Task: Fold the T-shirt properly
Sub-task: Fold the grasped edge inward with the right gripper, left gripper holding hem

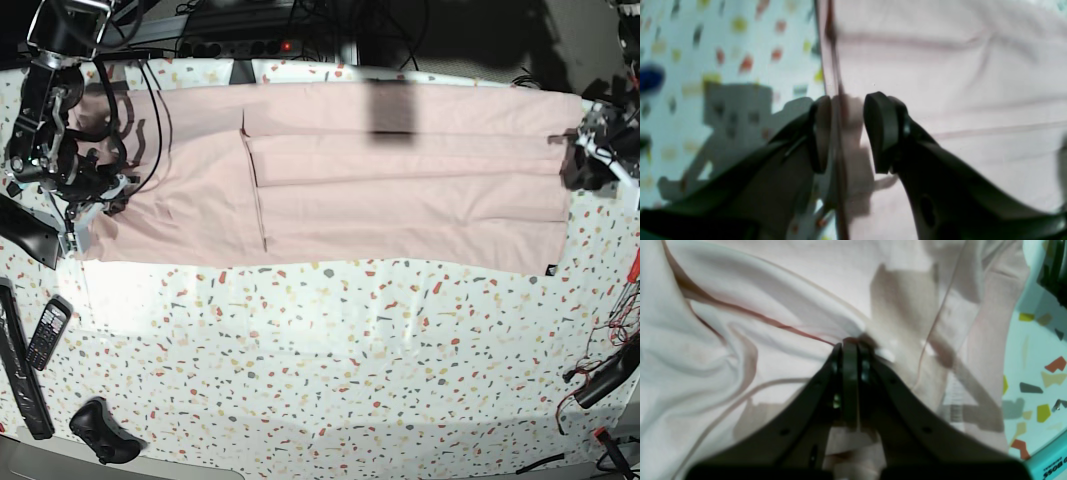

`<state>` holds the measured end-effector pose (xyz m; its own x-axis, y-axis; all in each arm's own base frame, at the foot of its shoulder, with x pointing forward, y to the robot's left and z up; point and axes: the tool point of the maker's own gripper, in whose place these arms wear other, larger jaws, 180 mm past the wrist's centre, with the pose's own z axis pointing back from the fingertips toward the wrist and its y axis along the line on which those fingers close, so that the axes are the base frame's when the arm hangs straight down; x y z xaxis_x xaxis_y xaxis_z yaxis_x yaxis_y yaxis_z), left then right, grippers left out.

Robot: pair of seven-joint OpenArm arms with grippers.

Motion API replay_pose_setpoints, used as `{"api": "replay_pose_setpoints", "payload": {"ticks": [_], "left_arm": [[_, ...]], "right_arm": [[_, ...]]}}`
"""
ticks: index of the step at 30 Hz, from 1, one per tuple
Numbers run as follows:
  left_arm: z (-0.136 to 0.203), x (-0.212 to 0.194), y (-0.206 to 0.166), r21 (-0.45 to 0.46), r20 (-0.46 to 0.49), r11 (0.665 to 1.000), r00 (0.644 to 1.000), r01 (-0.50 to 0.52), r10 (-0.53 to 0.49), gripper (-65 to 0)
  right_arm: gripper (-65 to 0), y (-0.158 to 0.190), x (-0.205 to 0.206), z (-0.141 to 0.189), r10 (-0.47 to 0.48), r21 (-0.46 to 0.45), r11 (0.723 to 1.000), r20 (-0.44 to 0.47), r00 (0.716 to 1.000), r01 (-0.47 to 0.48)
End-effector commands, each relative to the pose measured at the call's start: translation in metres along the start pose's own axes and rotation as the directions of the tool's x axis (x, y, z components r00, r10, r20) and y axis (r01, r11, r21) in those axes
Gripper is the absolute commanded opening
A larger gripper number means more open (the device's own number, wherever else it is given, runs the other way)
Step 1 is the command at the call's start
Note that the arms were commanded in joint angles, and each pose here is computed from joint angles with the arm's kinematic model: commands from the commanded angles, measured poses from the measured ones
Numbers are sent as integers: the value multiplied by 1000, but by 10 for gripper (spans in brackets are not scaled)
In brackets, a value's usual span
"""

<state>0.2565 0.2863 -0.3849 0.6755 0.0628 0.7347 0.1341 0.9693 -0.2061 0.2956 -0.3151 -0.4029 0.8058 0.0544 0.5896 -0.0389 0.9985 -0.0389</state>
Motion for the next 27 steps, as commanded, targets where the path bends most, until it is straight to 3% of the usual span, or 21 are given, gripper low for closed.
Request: {"api": "replay_pose_setpoints", "payload": {"ticks": [1, 5, 10, 17, 27], "left_arm": [[6, 10, 5, 9, 32, 1000, 999, 11, -11, -447], [14, -17, 6, 24, -17, 999, 999, -42, 42, -447], [12, -31, -7, -24, 3, 989, 989, -147, 147, -447], [-12, -42, -25, -97, 52, 933, 934, -347, 353, -447], [-40, -32, -35, -146, 70, 896, 899, -419, 432, -448]], "right_arm": [[-650, -8, 11, 5, 9, -20, 1000, 22, 1000, -8], [-650, -8, 11, 5, 9, -20, 1000, 23, 1000, -8], [-650, -8, 11, 5, 9, -20, 1000, 26, 1000, -8], [-650, -8, 11, 5, 9, -20, 1000, 26, 1000, -8], [-650, -8, 11, 5, 9, -20, 1000, 25, 1000, -8]]}}
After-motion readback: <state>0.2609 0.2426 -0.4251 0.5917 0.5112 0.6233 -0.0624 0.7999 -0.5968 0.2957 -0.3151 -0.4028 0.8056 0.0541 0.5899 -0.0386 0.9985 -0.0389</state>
